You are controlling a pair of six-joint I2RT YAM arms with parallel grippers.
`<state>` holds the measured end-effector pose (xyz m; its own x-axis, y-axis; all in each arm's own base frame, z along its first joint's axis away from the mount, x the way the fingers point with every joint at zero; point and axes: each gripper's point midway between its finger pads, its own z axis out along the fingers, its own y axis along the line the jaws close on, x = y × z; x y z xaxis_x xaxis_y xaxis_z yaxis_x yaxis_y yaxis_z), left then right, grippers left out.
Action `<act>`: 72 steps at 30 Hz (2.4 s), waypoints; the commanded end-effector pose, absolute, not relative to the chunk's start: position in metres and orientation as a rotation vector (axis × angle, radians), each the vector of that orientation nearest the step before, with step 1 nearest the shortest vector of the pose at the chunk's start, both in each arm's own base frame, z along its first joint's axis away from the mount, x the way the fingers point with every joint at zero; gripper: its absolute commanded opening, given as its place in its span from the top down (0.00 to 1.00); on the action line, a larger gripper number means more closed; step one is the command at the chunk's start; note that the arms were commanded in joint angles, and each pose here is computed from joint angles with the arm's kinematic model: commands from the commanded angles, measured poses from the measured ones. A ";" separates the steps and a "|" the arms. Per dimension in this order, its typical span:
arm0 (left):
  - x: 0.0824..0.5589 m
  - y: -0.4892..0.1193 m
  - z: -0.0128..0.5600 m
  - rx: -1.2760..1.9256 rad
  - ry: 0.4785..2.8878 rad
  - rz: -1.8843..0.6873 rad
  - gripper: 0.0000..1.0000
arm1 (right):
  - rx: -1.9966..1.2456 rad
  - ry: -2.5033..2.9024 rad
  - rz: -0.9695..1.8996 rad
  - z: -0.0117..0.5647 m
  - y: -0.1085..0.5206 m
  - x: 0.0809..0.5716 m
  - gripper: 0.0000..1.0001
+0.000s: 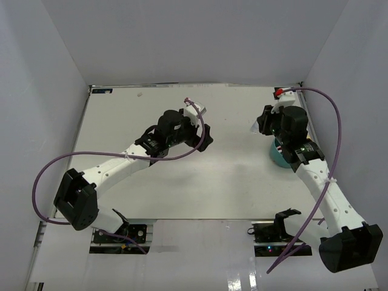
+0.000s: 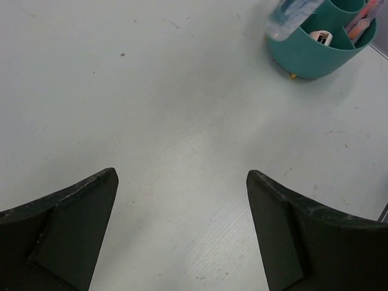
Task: Sort the stationery into containers
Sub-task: Place the stationery in the storage box, then reset both arms
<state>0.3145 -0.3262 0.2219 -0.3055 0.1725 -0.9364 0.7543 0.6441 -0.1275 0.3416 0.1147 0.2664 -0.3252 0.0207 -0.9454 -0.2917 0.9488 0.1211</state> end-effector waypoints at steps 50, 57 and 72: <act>0.357 -0.131 0.187 0.114 2.113 -0.281 0.02 | 0.324 1.975 -0.188 0.190 -0.066 0.344 0.42; 0.354 -0.131 0.197 0.102 2.086 -0.293 0.02 | 0.285 1.870 -0.133 0.235 -0.056 0.334 0.10; 0.287 -0.088 0.350 -0.024 1.736 -0.307 0.02 | 0.083 1.446 0.098 0.403 0.000 0.226 0.10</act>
<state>0.3083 -0.1041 0.3224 -0.2534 -0.1635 -0.9534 0.1882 0.9584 -0.2144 0.2460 -0.0135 0.3862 0.1025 0.1135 -0.9882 0.0499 0.9916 0.1191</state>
